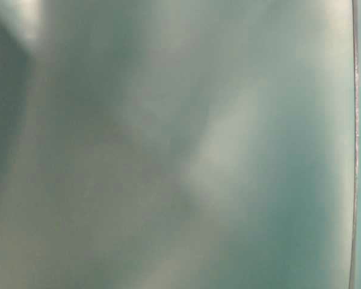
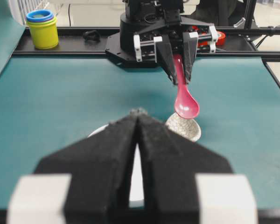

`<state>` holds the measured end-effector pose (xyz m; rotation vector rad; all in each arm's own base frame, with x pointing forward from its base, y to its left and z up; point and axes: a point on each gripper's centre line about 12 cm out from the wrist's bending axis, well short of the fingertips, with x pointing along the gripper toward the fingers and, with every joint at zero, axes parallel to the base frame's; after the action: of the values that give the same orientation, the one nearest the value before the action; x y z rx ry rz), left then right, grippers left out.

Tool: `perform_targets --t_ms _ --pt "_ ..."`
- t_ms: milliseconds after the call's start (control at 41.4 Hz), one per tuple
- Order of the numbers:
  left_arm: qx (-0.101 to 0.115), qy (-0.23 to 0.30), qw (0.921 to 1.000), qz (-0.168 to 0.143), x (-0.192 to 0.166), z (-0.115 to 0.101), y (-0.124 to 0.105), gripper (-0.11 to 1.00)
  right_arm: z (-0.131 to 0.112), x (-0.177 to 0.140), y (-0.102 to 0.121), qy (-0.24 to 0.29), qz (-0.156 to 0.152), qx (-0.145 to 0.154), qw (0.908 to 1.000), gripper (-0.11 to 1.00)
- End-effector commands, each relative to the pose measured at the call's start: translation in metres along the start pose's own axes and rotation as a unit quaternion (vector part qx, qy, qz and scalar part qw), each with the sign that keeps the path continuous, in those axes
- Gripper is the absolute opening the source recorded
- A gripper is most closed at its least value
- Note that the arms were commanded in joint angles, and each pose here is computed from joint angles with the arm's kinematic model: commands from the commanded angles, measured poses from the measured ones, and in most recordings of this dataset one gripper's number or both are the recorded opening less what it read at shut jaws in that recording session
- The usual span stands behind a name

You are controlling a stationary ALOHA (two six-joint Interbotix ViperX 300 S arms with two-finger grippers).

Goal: Scoop the yellow hexagonal prism block from the bowl with a spoon using the right arm.
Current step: 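Lift the spoon and carry it over the white bowl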

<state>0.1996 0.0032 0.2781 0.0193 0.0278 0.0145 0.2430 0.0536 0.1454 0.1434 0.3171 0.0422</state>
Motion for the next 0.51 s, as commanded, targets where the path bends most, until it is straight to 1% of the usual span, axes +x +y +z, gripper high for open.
perform_targets --t_ms 0,145,241,338,483 --pt "0.002 -0.010 0.9999 0.001 0.002 0.007 0.000 0.00 0.026 0.003 0.000 -0.007 0.001 0.009 0.9999 0.25" --pt "0.002 -0.011 0.9999 0.001 0.002 0.007 0.000 0.01 0.059 0.006 -0.007 0.013 -0.006 0.015 0.9998 0.25" --pt "0.002 -0.011 0.9999 0.001 0.002 0.007 0.000 0.01 0.079 0.010 -0.017 0.040 -0.016 0.021 0.9989 0.25" --pt "0.002 -0.012 0.9999 0.001 0.002 0.008 0.000 0.01 0.093 0.014 -0.030 0.071 -0.029 0.026 0.9967 0.25" --pt "0.002 -0.012 0.9999 0.001 0.002 0.008 0.000 0.01 0.105 0.021 -0.049 0.112 -0.049 0.036 0.9919 0.25"
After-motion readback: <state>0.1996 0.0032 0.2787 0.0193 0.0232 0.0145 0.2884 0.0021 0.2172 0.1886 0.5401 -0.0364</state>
